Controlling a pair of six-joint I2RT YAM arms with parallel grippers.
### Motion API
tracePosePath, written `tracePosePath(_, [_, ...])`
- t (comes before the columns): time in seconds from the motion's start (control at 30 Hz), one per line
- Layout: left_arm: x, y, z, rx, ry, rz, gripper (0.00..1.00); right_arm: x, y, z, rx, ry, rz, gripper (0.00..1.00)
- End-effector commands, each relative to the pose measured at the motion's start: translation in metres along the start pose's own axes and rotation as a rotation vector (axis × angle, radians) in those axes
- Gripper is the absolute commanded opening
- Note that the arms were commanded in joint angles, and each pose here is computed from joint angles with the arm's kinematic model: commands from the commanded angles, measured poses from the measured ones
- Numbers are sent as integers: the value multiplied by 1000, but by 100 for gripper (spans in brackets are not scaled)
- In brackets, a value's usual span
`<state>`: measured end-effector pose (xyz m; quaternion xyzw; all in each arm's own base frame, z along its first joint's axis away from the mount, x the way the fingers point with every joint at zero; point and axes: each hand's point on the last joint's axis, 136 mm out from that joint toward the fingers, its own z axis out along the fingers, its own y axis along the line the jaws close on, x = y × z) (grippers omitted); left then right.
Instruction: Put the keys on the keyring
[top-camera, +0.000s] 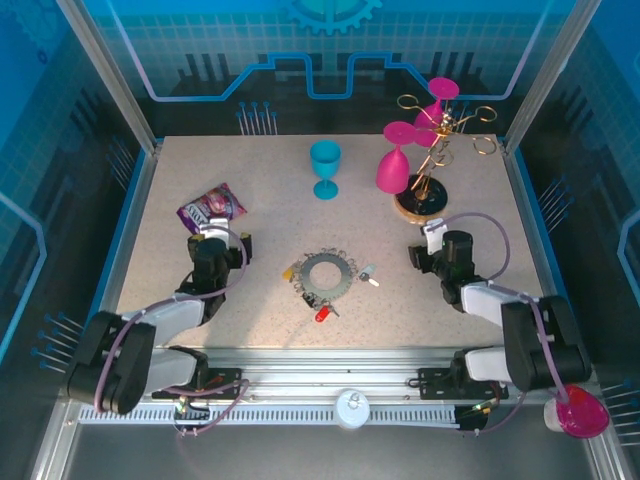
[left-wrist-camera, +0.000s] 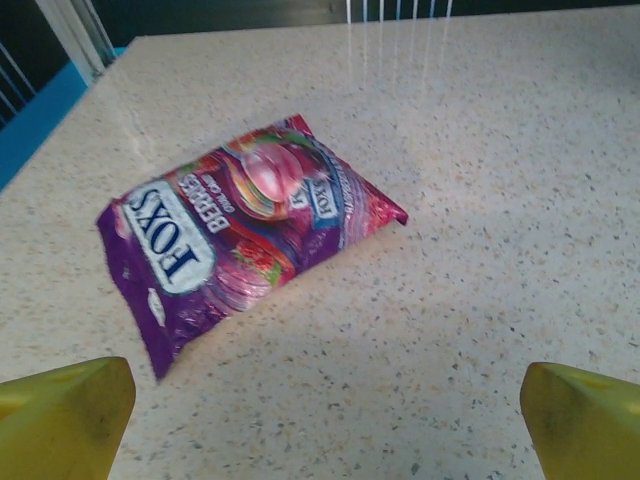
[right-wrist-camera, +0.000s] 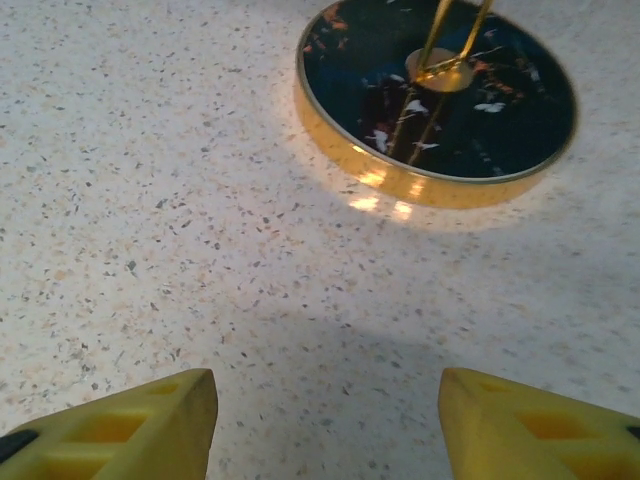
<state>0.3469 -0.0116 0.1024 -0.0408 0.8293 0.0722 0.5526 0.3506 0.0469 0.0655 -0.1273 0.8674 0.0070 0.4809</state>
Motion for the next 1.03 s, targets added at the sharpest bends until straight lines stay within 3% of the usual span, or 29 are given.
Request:
tracePosePath(0.0, [-34, -6, 5, 51, -173, -20, 99, -63, 4, 0, -59, -268, -26, 61])
tracePosePath(0.13, [-29, -8, 21, 69, -190, 5, 100, -52, -5, 5, -70, -348, 25, 62])
tracePosePath(0.27, [-19, 7, 28, 58, -223, -62, 99, -50, -7, 11, -80, -292, 41, 64])
tracePosePath(0.37, [-16, 17, 35, -9, -169, -96, 99, -49, -22, 18, -13, -248, 94, 65])
tracePosePath(0.83, [-14, 16, 52, 45, -73, -120, 99, -49, -27, 19, 3, -234, 109, 68])
tracePosePath(0.93, [-14, 16, 52, 45, -76, -120, 99, -49, -27, 19, 4, -236, 109, 76])
tracePosePath(1.0, [-14, 16, 51, 45, -80, -120, 99, -49, -27, 19, 4, -235, 109, 100])
